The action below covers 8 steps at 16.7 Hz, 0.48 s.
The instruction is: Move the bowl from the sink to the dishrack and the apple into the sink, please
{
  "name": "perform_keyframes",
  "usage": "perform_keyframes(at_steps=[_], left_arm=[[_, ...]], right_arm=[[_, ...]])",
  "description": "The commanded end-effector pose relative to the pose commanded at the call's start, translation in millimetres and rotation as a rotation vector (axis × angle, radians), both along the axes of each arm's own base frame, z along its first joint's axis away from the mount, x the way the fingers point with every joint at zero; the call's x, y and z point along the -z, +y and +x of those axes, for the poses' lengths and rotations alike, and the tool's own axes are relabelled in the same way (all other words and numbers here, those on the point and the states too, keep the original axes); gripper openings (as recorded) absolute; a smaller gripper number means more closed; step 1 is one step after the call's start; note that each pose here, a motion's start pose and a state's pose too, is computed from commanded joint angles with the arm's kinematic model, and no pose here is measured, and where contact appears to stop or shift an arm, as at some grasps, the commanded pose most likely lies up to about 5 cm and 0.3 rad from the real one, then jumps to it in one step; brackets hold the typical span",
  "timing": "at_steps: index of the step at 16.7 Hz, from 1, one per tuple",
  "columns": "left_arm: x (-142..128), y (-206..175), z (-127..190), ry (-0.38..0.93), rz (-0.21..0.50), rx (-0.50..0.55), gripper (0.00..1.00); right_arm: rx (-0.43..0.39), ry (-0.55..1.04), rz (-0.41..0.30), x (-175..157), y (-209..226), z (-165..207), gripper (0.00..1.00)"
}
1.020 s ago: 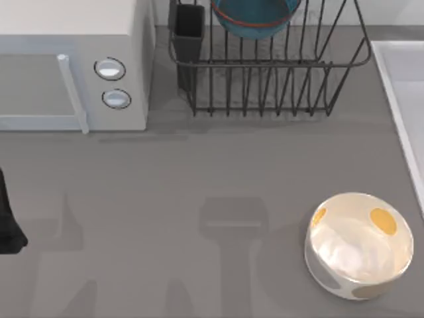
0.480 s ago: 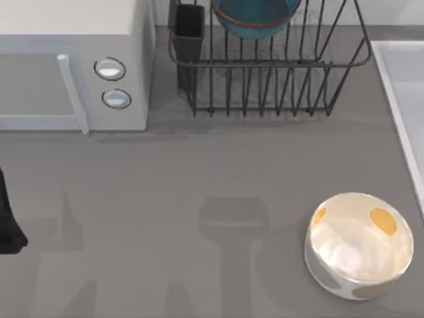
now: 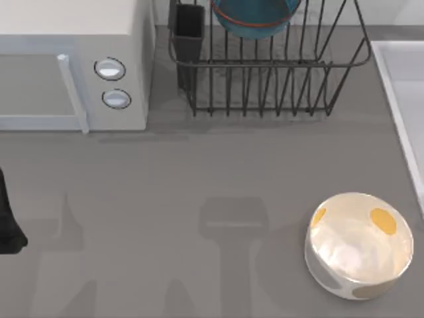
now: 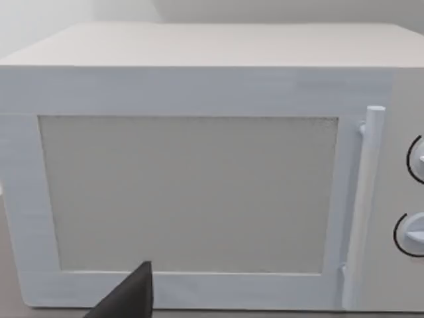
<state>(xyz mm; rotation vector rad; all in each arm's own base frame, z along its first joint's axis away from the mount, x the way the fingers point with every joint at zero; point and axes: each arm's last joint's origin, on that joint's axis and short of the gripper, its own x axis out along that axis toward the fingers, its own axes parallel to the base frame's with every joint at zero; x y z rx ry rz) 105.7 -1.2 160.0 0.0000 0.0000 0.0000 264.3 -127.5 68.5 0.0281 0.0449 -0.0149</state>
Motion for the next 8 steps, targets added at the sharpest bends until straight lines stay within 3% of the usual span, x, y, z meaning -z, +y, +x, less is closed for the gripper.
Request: perform_keyframes(at_steps=[4,8], left_arm=[[0.0,0.0,0.0,0.000,0.000,0.000,1.00],[0.0,0.0,0.0,0.000,0.000,0.000,1.00]], right_arm=[[0.001,0.044,0.019,-33.0,21.7,-7.5,1.00],[-0.001,-0.006,-0.015,-89.1,52.6,-28.5,1.00]])
